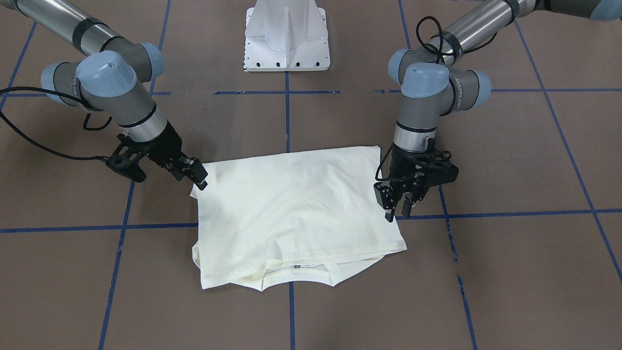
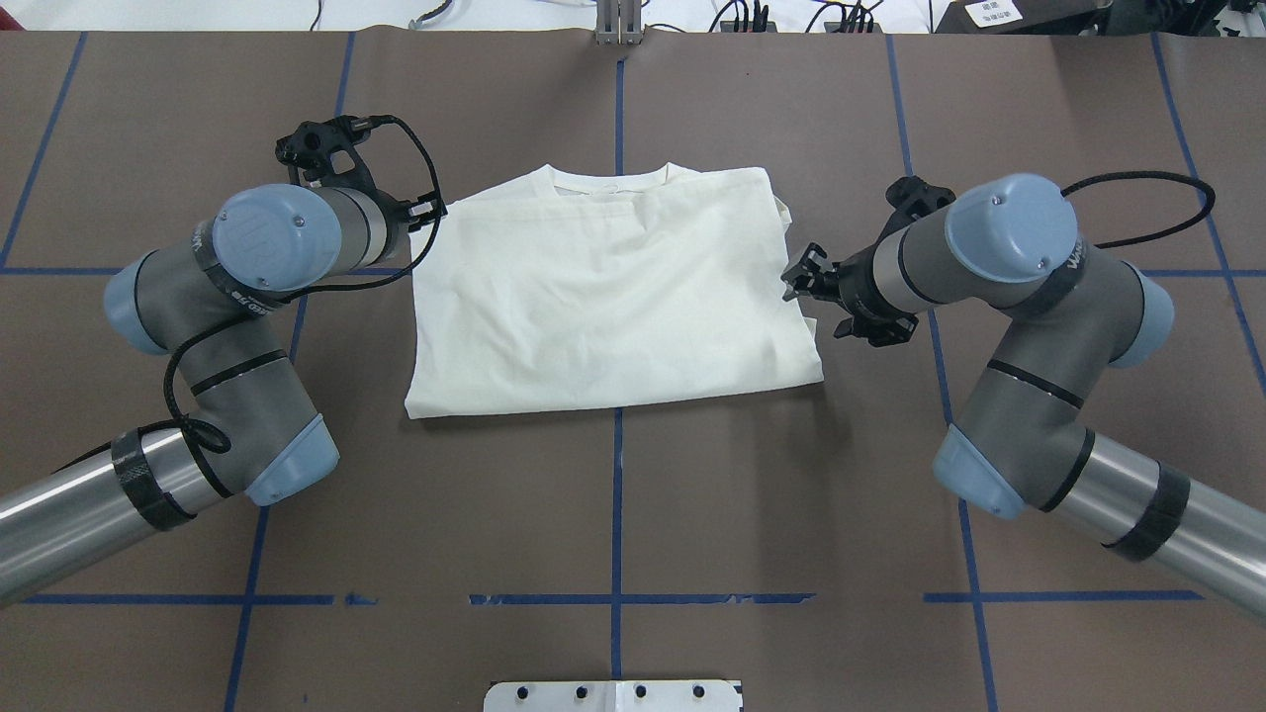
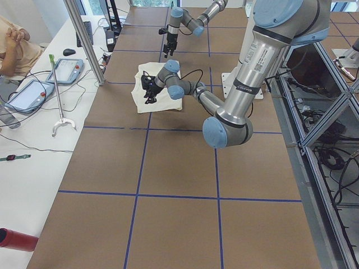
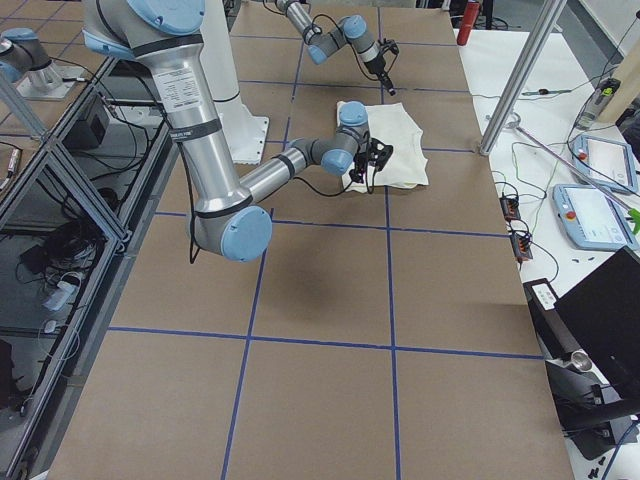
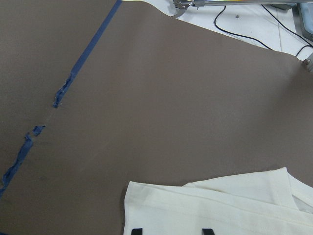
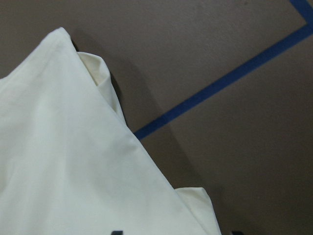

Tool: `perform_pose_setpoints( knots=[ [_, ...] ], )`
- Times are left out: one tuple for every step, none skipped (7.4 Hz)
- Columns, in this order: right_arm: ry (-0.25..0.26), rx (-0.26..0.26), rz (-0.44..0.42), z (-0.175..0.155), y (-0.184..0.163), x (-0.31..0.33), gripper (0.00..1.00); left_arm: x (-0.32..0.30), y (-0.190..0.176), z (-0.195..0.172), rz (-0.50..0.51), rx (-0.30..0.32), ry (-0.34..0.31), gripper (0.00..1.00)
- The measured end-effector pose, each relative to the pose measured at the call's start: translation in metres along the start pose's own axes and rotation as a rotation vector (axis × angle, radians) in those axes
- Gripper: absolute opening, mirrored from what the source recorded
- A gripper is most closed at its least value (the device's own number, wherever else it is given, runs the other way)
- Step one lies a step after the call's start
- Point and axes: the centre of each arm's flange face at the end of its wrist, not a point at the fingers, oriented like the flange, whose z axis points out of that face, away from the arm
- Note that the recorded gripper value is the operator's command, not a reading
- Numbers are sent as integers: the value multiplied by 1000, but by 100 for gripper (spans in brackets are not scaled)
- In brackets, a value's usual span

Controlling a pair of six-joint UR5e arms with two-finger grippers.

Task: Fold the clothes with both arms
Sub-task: 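Grasp the shirt's side edge with the right gripper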

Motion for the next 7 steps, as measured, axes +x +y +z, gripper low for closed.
perform_pose_setpoints(
  knots=[
    [-14,-15,4,8,14,17,79,0,0,-3,-6,1,3,50],
    [-24,-15,-1,16,28,24,76,-2,0,-3,-7,1,1,50],
    [-27,-2,-11,23,40,27,50,-5,1,-2,-7,1,-3,50],
    [-29,12,-20,28,49,28,2,-9,1,-1,-6,2,-9,50],
    [-26,20,-24,31,52,31,0,-11,2,0,-6,2,-13,50],
    [-22,23,-25,31,53,36,0,-13,2,0,-6,2,-15,50],
    [-20,21,-27,30,52,39,0,-14,2,2,-5,3,-18,50]
  ],
)
